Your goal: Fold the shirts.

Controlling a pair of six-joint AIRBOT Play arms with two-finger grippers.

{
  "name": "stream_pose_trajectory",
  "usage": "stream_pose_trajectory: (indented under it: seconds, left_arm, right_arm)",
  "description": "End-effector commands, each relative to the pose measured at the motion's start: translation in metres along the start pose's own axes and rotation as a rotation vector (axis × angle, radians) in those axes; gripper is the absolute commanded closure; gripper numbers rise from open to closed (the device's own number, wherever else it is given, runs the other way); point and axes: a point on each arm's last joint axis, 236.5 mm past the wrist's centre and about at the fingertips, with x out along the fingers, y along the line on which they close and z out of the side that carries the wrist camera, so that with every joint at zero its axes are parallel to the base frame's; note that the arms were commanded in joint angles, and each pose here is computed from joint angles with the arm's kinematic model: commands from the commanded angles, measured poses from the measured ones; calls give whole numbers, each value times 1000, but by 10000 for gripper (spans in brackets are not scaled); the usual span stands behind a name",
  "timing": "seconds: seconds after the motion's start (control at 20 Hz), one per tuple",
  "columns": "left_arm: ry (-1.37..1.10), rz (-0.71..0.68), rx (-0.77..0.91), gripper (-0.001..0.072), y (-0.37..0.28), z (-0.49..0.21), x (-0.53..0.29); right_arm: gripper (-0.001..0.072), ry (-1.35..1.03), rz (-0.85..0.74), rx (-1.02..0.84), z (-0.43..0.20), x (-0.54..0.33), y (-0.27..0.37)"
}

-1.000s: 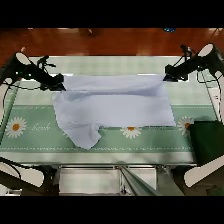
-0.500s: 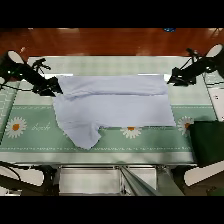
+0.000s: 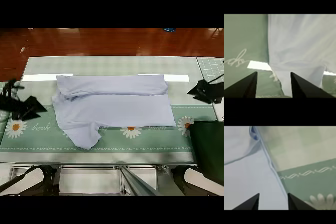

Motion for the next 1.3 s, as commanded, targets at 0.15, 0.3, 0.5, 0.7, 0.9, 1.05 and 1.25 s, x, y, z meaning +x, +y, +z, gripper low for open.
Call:
stream_pose_trajectory:
  seconds: [0.15, 0.3, 0.5, 0.7, 0.9, 1.05, 1.25]
  left_arm:
    - [82, -226, -196, 198, 2, -86, 49]
    - [97, -206, -203, 198, 3, -100, 73]
    - [9, -214, -204, 199, -11, -85, 94]
    - [-50, -216, -147, 200, -34, -74, 107]
    - [39, -191, -87, 689, -41, -94, 125]
    - [55, -207, -66, 691, -44, -94, 120]
    - [49, -216, -52, 691, -48, -90, 115]
  right_arm:
    - [298, -60, 203, 43, -75, 13, 30]
    - [298, -33, 214, 43, -83, 14, 32]
    - [298, -22, 220, 47, -85, 13, 33]
    - [298, -17, 221, 58, -86, 13, 34]
    - [298, -47, 204, 105, -76, 2, 17]
    - [298, -7, 49, 208, -91, -11, -46]
    - [298, 235, -33, 287, -156, 17, -63]
